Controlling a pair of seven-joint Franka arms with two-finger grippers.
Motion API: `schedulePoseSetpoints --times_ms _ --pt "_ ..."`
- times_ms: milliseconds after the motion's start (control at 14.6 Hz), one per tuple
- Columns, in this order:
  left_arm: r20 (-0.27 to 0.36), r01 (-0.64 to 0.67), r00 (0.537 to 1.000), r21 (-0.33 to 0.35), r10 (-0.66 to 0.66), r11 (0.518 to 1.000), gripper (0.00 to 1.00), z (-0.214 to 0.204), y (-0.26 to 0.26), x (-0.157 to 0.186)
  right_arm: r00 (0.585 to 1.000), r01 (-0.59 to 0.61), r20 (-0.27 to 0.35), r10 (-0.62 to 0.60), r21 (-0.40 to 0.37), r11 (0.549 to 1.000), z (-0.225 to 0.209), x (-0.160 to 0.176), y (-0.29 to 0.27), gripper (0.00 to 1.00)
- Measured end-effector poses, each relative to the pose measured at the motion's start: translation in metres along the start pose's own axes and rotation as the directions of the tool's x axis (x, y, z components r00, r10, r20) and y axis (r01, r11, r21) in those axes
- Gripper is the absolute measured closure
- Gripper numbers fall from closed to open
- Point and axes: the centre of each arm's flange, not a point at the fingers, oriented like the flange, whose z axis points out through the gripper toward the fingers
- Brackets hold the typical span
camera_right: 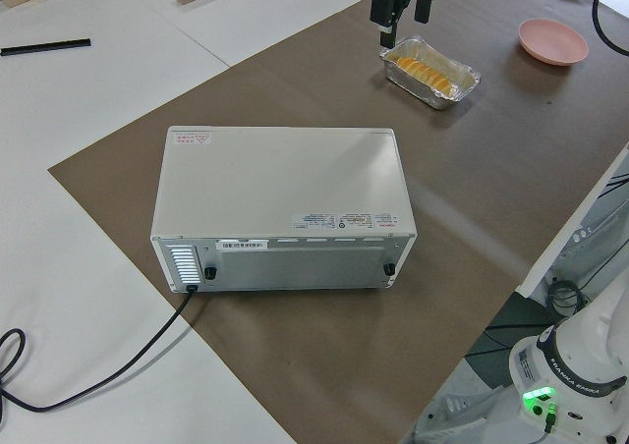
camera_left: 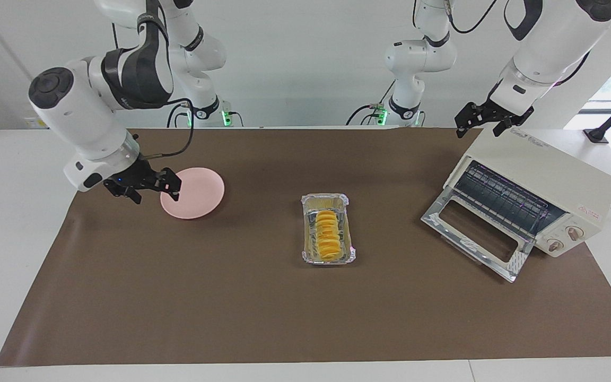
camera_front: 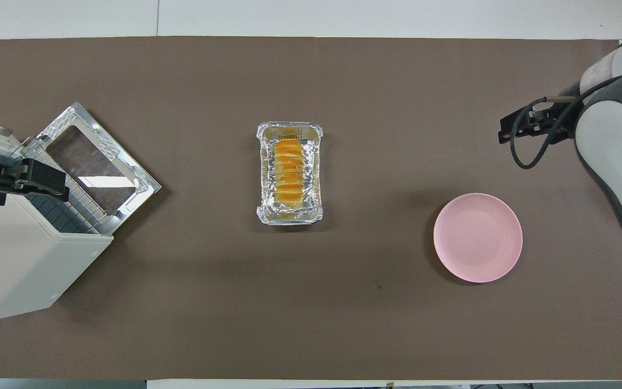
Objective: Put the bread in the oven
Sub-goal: 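Return the right gripper to rest while the left gripper reaches the tray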
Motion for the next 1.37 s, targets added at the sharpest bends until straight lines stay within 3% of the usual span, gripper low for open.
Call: schedulePoseSetpoints --times_ms 342,752,958,1163,1368 --pt "-0.001 -0.001 1.0 0.0 0.001 1.0 0.0 0.0 0.0 0.0 0.999 0.025 -0.022 -0.026 -0.05 0.998 -0.059 -0.04 0.019 0.0" --pt "-0.04 0.009 0.999 0.0 -0.009 1.0 0.0 -0.003 0.017 0.002 0.998 0.032 0.059 -0.028 -0.073 0.997 -0.065 -0.079 0.015 0.0" --pt "-0.098 0.007 0.995 -0.003 -0.007 1.0 0.0 -0.008 0.063 0.002 0.998 0.039 0.05 -0.035 -0.079 0.996 -0.064 -0.09 0.016 0.0" --pt "-0.096 -0.049 0.994 -0.006 0.049 0.999 0.0 -0.002 0.13 0.007 0.998 0.067 0.006 -0.066 -0.084 0.994 -0.064 -0.085 0.017 0.0" --pt "-0.083 -0.072 0.994 -0.023 0.07 0.997 0.0 0.025 0.213 0.037 0.998 0.057 -0.002 -0.057 -0.084 0.995 -0.065 -0.085 0.023 0.0"
